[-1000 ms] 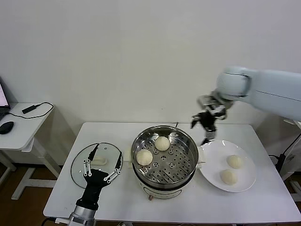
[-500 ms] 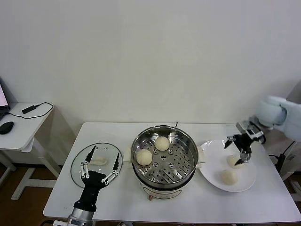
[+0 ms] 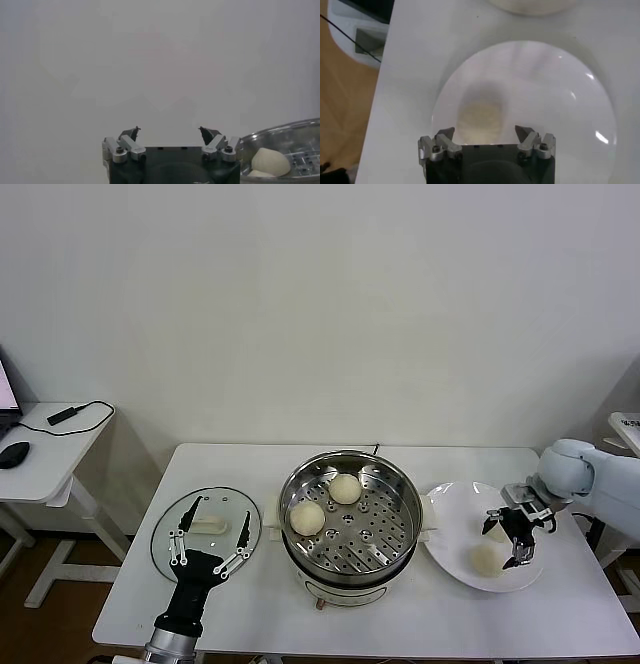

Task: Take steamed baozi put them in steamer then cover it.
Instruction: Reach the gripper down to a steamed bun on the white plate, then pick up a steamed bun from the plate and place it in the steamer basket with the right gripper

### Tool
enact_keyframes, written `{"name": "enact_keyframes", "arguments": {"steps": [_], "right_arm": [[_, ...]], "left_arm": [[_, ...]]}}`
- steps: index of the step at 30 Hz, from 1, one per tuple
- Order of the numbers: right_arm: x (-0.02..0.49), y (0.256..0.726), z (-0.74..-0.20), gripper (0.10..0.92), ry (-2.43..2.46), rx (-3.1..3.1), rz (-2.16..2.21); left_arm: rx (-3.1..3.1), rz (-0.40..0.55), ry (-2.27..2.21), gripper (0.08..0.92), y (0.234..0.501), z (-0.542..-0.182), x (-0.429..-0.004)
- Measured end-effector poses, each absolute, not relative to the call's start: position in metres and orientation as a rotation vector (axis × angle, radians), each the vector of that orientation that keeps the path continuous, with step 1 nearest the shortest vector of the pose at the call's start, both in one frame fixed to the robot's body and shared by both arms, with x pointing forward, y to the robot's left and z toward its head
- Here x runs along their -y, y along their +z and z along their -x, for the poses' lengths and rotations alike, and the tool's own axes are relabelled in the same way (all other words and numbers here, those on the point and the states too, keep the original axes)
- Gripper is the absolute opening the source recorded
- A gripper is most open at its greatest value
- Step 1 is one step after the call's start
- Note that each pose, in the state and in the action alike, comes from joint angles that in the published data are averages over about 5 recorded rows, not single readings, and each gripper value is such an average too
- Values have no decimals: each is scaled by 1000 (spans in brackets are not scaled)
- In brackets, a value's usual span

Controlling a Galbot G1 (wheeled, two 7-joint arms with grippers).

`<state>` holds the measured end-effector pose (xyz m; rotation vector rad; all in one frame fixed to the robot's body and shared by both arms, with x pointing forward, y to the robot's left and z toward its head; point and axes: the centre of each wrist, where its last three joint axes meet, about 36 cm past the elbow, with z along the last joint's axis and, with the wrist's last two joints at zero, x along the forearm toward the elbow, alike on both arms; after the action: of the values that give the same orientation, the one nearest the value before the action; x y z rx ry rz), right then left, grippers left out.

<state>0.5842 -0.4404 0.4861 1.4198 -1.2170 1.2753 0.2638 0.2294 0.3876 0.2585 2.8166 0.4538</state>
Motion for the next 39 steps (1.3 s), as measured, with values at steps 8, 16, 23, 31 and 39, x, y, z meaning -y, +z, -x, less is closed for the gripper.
{"name": "enact_keyframes", "arguments": {"steps": [8, 16, 23, 31, 39], "right_arm": [[440, 469, -578, 823, 1275, 1239, -1406], [439, 461, -577, 806, 1279, 1254, -1395], [438, 461, -575, 693, 1280, 1263, -1392], [432, 490, -582, 637, 1301, 1270, -1415], [382, 577, -612, 641, 1485, 1242, -1564]], "left_arm": [[-2816, -264, 454, 823, 386, -264, -228], [-2814, -259, 462, 823, 386, -264, -230], [-2813, -261, 462, 823, 386, -264, -230], [-2809, -272, 463, 823, 386, -263, -230], [-2793, -296, 457, 823, 389, -263, -227]]}}
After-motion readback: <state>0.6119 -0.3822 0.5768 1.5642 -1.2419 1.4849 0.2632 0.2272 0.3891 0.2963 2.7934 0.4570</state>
